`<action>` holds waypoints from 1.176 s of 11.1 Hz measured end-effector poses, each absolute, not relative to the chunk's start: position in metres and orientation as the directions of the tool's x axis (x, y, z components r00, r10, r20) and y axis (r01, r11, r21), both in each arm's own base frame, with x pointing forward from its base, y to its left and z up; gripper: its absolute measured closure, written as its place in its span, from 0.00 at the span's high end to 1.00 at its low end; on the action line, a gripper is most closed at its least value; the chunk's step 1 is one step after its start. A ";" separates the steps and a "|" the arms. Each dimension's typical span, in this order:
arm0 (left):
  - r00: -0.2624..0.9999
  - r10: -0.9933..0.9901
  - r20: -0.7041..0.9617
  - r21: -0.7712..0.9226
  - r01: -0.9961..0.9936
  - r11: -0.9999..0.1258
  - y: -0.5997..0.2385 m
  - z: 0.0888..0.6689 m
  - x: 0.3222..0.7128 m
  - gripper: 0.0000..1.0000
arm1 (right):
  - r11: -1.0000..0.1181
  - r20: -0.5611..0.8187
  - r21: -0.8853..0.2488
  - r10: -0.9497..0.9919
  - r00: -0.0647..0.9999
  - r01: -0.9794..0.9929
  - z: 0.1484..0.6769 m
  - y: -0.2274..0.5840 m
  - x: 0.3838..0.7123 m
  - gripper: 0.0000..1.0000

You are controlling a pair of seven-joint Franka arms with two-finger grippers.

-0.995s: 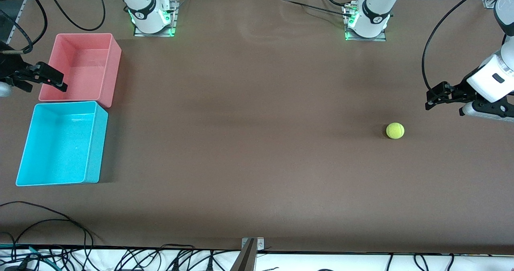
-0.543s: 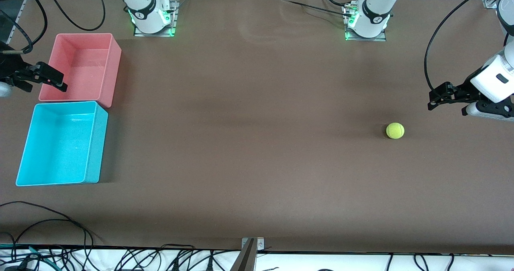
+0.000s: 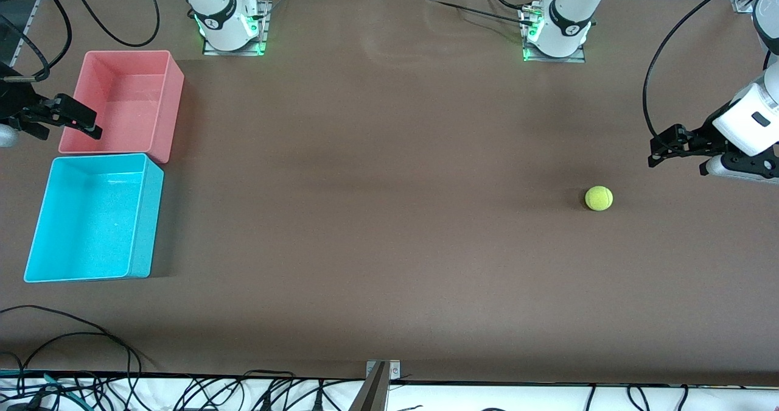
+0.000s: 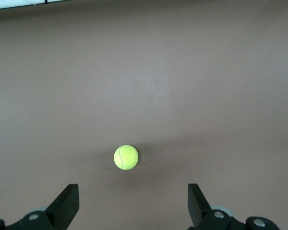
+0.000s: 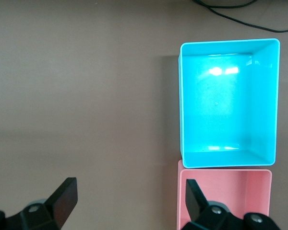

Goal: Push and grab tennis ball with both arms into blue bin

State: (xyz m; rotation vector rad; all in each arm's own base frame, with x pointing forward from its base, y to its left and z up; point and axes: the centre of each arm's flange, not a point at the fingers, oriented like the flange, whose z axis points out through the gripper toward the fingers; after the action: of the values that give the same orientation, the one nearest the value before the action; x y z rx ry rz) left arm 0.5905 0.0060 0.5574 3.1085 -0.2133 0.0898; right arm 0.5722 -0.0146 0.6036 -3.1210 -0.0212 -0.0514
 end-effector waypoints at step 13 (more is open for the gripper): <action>0.990 -0.131 0.058 0.020 -0.132 -0.991 0.009 0.557 0.591 1.00 | -1.000 0.033 -0.020 0.013 0.999 0.014 0.604 -0.015 0.572 1.00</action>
State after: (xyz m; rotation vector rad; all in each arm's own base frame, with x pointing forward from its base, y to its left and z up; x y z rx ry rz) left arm 0.5906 0.0090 0.5568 3.1093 -0.2051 0.0883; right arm 0.5722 -0.0146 0.6036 -3.1210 -0.0211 -0.0513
